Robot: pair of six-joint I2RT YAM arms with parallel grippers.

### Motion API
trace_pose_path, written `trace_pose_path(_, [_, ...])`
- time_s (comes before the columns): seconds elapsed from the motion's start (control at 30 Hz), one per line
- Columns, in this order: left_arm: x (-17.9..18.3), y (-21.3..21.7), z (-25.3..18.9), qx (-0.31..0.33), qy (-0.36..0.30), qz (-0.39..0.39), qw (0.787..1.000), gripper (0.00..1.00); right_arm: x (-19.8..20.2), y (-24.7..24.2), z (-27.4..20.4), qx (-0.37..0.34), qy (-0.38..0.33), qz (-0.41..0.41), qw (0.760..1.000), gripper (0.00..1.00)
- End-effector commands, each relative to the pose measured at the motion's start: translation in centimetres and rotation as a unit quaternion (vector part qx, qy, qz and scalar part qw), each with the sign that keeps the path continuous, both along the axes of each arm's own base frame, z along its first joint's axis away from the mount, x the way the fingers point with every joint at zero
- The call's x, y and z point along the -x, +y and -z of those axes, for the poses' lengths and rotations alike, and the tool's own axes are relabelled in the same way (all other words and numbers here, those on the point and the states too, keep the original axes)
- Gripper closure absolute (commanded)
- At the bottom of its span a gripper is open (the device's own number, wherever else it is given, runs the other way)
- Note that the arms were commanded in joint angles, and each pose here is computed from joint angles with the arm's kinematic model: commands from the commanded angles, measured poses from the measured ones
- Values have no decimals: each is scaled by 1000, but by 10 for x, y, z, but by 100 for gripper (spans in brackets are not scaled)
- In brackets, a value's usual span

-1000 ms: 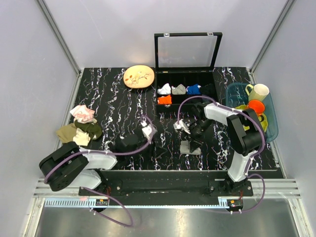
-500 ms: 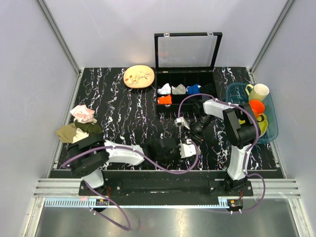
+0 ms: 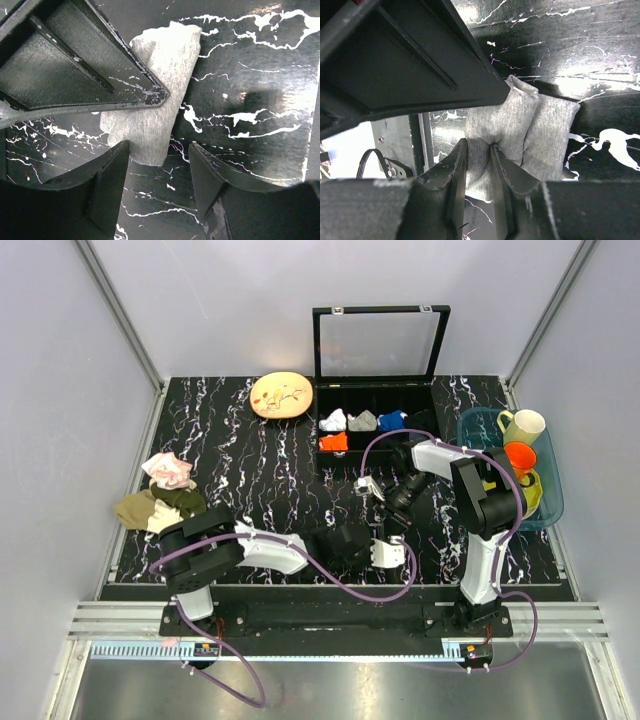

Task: Roll the underwear
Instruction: Roll the underwear to the center of the board.

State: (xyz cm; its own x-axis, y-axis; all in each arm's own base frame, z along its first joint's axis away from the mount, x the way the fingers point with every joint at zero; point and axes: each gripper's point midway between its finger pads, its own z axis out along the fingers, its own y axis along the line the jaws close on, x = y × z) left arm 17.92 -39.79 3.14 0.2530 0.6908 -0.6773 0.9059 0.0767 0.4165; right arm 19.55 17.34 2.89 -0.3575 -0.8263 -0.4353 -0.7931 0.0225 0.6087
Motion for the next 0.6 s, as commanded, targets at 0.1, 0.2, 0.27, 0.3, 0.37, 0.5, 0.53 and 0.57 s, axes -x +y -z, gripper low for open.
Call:
trace_pose_path(0.1, [-13, -19, -6, 2, -30, 0, 1000, 43, -5, -10, 12, 27, -10, -11, 1000, 72])
trace_pose_path(0.2, [-11, -23, -2, -5, -21, 6, 1000, 52, -4, -10, 13, 26, -12, -12, 1000, 72])
trace_pose_path(0.27, [-6, -20, 7, -26, -1, 10, 1000, 69, -5, -10, 12, 25, -15, -10, 1000, 71])
trace_pose_path(0.3, [-4, -19, 13, -35, 7, 11, 999, 76, -4, -11, 12, 25, -15, -10, 1000, 71])
trace_pose_path(0.37, [2, -15, 20, -51, 34, 8, 998, 92, -5, -11, 9, 21, -22, -2, 1000, 70])
trace_pose_path(0.5, [13, -3, 32, -60, 100, 2, 993, 99, -12, -17, 0, 9, -46, 28, 999, 62])
trace_pose_path(0.53, [20, 1, 37, -64, 131, 1, 989, 99, -18, -18, -5, 5, -61, 39, 997, 59])
trace_pose_path(0.57, [22, 2, 38, -63, 147, 0, 987, 100, -19, -20, -8, 4, -65, 48, 997, 57])
